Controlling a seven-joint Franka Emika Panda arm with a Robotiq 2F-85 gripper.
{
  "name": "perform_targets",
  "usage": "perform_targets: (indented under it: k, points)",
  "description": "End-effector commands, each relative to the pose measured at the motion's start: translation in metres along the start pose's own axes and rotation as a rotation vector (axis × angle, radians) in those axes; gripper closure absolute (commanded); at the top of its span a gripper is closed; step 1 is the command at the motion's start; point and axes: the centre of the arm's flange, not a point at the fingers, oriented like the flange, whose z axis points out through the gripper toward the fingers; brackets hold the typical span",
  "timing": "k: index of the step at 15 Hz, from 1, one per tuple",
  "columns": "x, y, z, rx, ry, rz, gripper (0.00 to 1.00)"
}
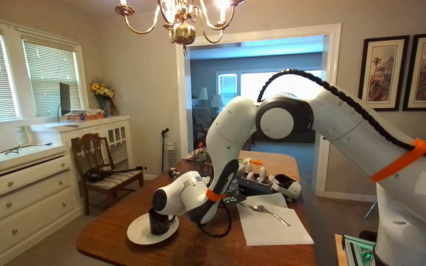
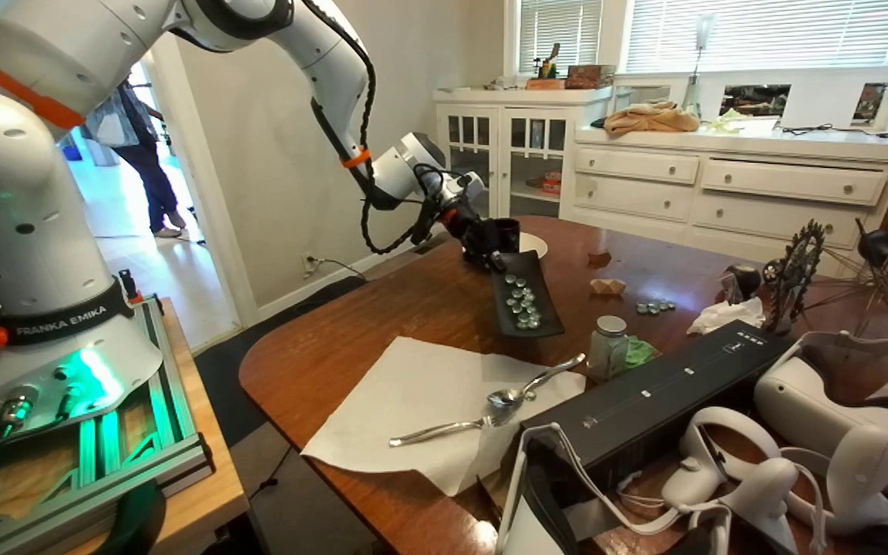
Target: Move the black plate backwards
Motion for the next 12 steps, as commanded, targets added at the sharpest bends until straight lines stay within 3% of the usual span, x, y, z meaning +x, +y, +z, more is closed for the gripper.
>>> perform_targets:
  k: [1,12]
  points:
    - [0.008,-0.016,-0.007,-0.004,0.048,-0.036,0.98]
    - [0.003,-0.086,-0.055,0.001,0.15,-0.151,0.98]
